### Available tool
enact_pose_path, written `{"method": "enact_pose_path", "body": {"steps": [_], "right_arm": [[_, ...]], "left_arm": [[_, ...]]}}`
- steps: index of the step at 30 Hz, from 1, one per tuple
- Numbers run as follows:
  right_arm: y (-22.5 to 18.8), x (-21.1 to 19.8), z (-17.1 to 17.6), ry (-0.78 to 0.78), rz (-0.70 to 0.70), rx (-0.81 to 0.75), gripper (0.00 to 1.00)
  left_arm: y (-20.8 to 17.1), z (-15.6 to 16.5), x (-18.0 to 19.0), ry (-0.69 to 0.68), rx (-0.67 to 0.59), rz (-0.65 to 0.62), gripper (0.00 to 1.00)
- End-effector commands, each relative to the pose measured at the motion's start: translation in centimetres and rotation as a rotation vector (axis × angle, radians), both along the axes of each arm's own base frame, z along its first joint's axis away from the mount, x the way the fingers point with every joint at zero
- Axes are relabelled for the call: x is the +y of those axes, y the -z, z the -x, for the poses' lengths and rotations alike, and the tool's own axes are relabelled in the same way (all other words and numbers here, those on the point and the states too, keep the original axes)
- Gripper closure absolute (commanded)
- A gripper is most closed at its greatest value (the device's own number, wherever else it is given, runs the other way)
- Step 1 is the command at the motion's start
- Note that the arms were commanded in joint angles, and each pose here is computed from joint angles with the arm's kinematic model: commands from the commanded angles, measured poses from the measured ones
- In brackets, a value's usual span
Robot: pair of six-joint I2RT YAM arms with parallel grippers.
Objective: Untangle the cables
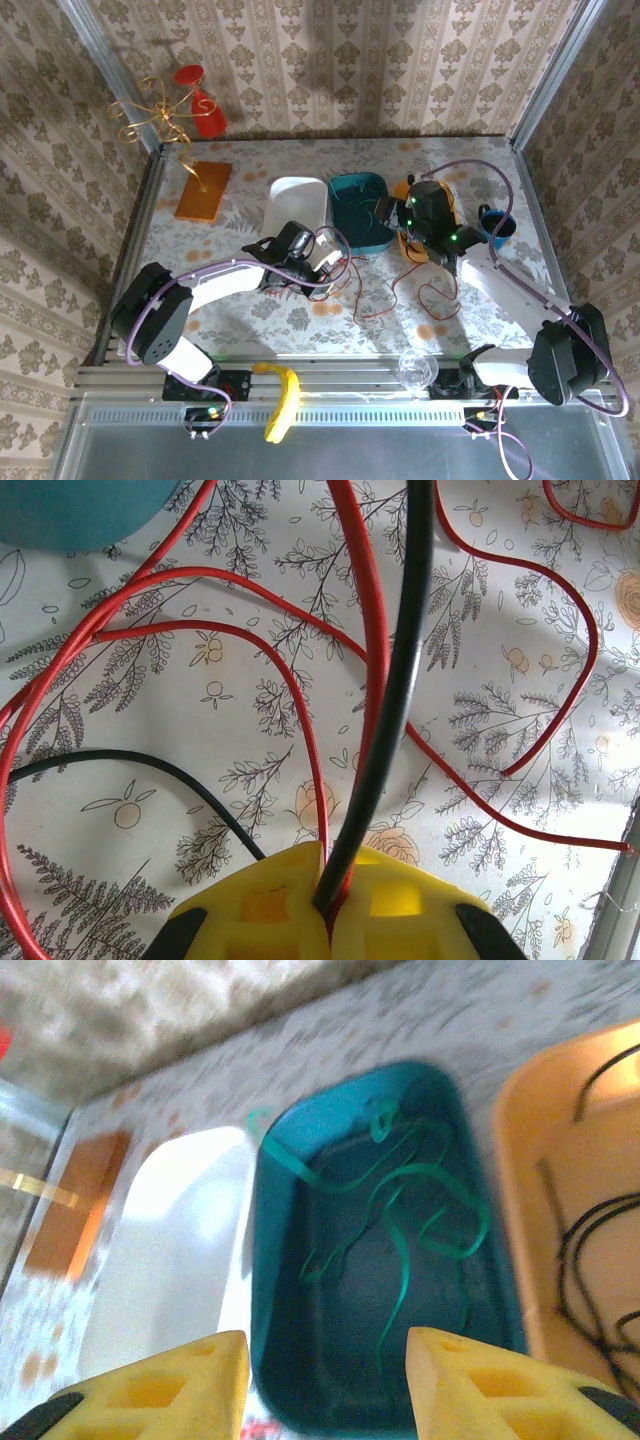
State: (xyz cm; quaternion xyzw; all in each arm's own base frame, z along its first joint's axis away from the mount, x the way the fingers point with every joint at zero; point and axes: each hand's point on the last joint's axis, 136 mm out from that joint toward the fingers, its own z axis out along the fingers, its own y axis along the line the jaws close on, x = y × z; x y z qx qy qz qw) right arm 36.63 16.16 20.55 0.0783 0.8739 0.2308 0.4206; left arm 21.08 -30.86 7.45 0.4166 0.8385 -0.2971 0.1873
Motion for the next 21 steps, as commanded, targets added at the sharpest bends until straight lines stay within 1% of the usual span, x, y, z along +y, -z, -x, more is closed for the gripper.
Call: {"method": "enact_pose_path", "body": {"steps": [1, 3, 4, 7, 8, 9, 13, 16, 21], "right_arm": [[4.8, 3.7, 5.9, -0.327, -0.009, 0.215, 0.53], [5.5, 4.5, 7.2, -0.390, -0.030, 0.255, 0.53], [5.8, 4.8, 7.6, -0.409, -0.040, 0.265, 0.53], [6.4, 4.5, 7.8, -0.399, -0.029, 0.284, 0.53], [6.5, 4.4, 7.8, -0.393, -0.025, 0.284, 0.53], [6.5, 4.2, 7.7, -0.386, -0.020, 0.281, 0.53], [6.7, 3.6, 7.4, -0.350, -0.001, 0.274, 0.53], [6.9, 3.4, 7.3, -0.335, 0.007, 0.277, 0.53], [7.2, 2.5, 6.8, -0.288, 0.015, 0.277, 0.54]], "left_arm": [[-0.9, 0.0, 0.0, 0.010, -0.017, 0.025, 1.00], [-0.9, 0.0, -0.1, 0.012, -0.016, 0.024, 1.00], [-0.9, 0.0, -0.1, 0.013, -0.012, 0.021, 0.93], [-0.8, 0.0, -0.1, 0.011, -0.012, 0.018, 0.48], [-0.9, 0.0, 0.0, 0.008, -0.016, 0.015, 0.42], [-1.0, -0.1, 0.0, 0.006, -0.021, 0.012, 0.39], [-1.2, -0.3, 0.4, 0.005, -0.044, -0.015, 0.38], [-1.2, -0.1, 0.5, 0.029, -0.054, -0.042, 0.33], [-0.2, 0.1, 0.7, 0.068, -0.081, -0.122, 0.34]]}}
